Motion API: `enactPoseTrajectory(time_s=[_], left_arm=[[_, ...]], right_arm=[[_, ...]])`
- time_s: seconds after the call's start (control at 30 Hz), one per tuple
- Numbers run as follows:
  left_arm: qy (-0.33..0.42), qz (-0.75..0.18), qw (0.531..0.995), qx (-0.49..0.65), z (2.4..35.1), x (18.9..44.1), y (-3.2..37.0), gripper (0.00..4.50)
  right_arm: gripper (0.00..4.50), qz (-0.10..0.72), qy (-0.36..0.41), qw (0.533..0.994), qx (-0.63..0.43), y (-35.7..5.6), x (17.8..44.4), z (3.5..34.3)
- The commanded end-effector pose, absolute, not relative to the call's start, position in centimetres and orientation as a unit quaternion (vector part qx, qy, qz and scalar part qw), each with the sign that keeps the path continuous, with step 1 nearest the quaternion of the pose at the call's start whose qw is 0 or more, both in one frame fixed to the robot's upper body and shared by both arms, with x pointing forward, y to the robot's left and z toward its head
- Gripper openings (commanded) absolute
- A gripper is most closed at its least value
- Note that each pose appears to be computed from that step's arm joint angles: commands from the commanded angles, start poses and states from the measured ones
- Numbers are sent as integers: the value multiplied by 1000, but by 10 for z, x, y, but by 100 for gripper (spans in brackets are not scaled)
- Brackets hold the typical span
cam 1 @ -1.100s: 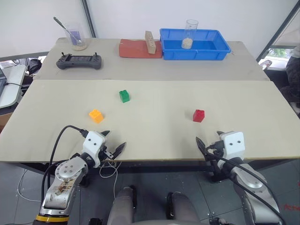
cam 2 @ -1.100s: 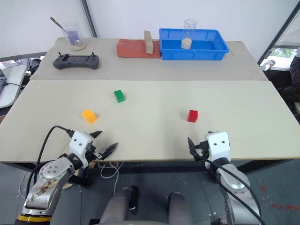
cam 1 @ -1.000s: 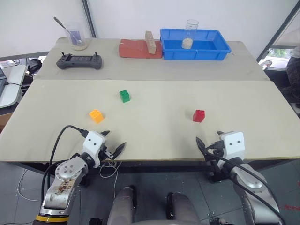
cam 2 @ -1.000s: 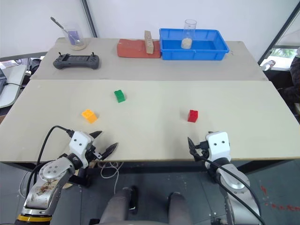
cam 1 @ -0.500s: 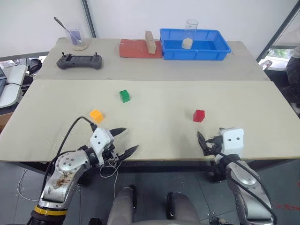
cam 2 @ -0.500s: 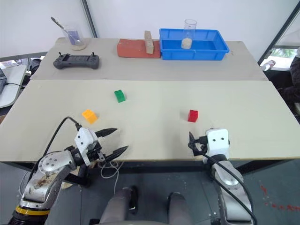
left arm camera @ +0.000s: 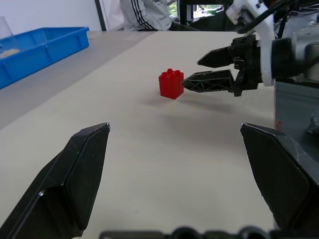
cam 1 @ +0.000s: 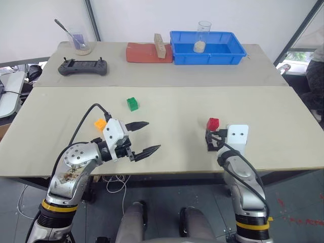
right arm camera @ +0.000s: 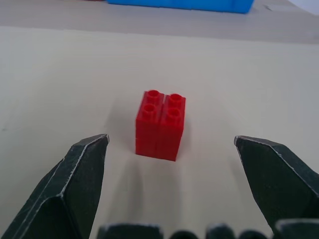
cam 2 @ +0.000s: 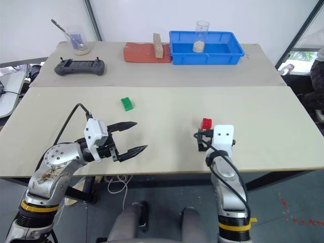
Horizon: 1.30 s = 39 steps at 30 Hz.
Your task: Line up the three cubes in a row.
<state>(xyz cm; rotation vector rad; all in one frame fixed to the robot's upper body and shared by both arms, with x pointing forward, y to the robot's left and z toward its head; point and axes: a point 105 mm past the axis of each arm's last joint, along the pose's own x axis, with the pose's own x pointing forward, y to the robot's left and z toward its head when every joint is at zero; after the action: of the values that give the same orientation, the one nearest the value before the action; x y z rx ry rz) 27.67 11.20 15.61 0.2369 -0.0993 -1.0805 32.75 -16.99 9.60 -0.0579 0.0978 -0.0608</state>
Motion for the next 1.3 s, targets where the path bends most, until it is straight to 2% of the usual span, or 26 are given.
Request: enactPoseTrajectory(time_s=[0.03,0.37,0.47,0.67,0.7,0.83,0.9,1.0,1.13,1.3], left_arm=[[-62,-516,847,113,167,276,114,450],[-62,-506,853,114,175,277,109,450],[-62,-503,854,114,175,278,109,450],[-60,-500,856,114,176,277,110,450],[-59,-500,857,113,175,277,110,450],[-57,-500,857,110,174,275,110,450],[-52,-496,860,107,173,274,112,450],[-44,-489,865,104,169,271,119,450],[-20,-468,878,98,149,259,135,450],[0,-430,899,79,125,241,148,450]], right_arm=[[447,-37,26,998,-34,-169,337,104],[447,-69,20,997,-26,-181,365,100],[377,-64,15,998,-24,-179,367,99],[161,-47,5,999,-27,-171,367,98],[141,-41,2,999,-28,-169,366,99],[141,-20,-6,999,-49,-168,364,102],[141,37,-20,997,-64,-159,363,114],[141,205,-24,976,-69,-126,361,132],[141,406,-13,908,-102,-95,357,142],[141,562,-2,815,-142,-73,356,140]])
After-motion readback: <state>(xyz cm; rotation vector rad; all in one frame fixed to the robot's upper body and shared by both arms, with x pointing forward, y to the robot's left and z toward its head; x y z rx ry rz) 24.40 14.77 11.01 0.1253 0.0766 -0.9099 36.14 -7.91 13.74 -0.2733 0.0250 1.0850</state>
